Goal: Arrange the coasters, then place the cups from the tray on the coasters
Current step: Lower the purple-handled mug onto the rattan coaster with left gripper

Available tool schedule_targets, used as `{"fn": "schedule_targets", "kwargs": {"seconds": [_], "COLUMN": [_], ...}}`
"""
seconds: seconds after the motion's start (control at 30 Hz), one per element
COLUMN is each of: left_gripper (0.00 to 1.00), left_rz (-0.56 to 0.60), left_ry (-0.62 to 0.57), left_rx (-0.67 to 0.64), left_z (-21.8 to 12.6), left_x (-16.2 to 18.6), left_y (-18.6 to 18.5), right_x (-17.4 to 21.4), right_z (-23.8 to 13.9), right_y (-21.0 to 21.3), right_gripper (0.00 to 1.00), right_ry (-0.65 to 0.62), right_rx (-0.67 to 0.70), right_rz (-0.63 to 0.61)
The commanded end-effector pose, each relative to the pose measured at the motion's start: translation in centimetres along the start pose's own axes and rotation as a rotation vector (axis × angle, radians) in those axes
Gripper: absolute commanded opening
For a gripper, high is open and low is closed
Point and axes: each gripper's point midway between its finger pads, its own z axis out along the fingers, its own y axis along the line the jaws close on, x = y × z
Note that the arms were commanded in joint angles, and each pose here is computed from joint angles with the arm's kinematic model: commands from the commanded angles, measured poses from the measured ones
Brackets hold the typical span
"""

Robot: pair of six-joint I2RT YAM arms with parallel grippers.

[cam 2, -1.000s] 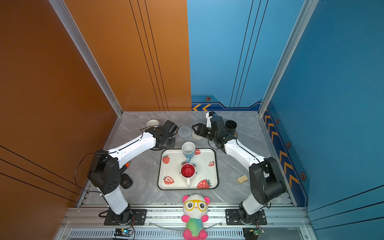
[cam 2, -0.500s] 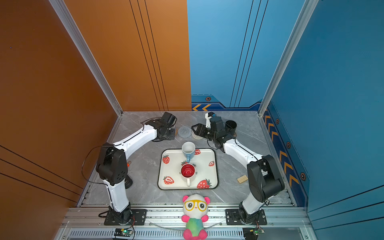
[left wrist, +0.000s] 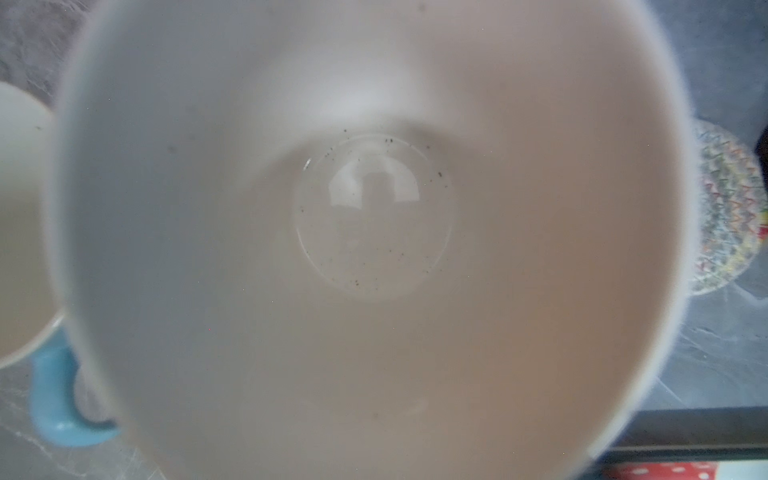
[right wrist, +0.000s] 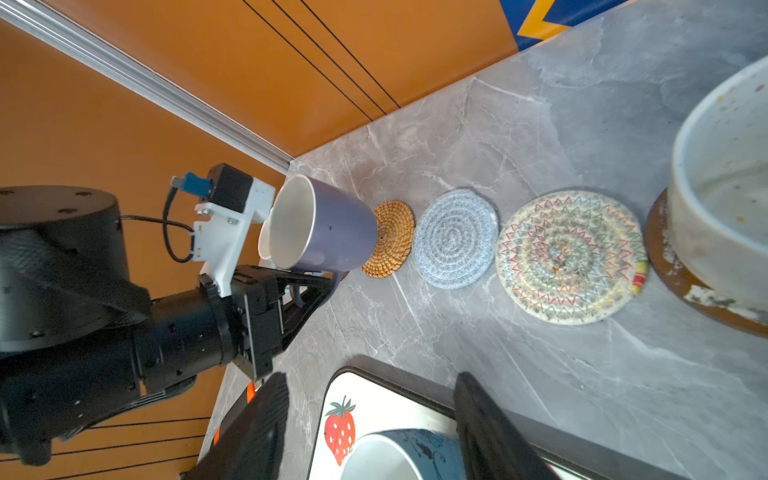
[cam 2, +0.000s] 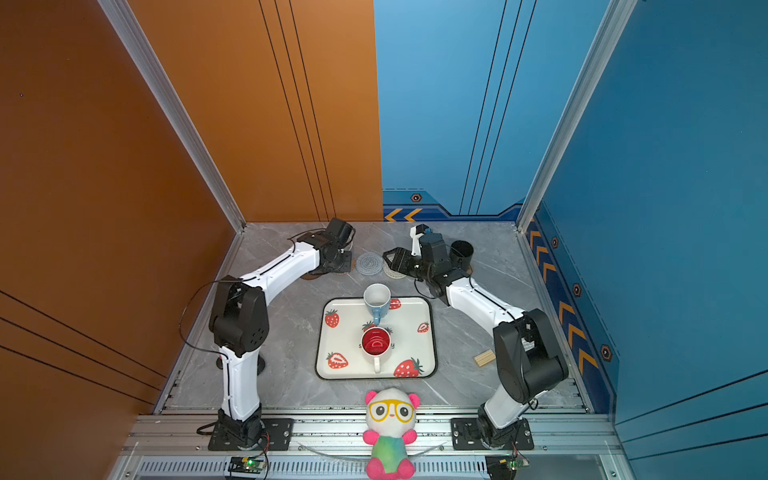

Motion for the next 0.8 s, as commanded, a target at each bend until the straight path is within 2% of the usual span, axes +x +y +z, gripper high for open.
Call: {"fn": "schedule_targets", "kwargs": {"seconds": [0.0, 0.77], "left_gripper": [0.00, 0.00], "left_rz": [-0.020, -0.036], "left_ry": [-0.074, -0.041], "left_rx": [0.018, -0.010], "left_z": [-0.8, 2.4], "left_x": [-2.8, -2.4], "left_y": [0.0, 0.6], "right_x": [-0.2, 0.0], "right_z": [0.3, 0.7], "right_y": [-0.7, -1.4], "right_gripper": [0.62, 0.62], "right_ry": [0.000, 0.014], "right_rx": [0.020, 0.036], "right_rz": [0.009, 0.013]}}
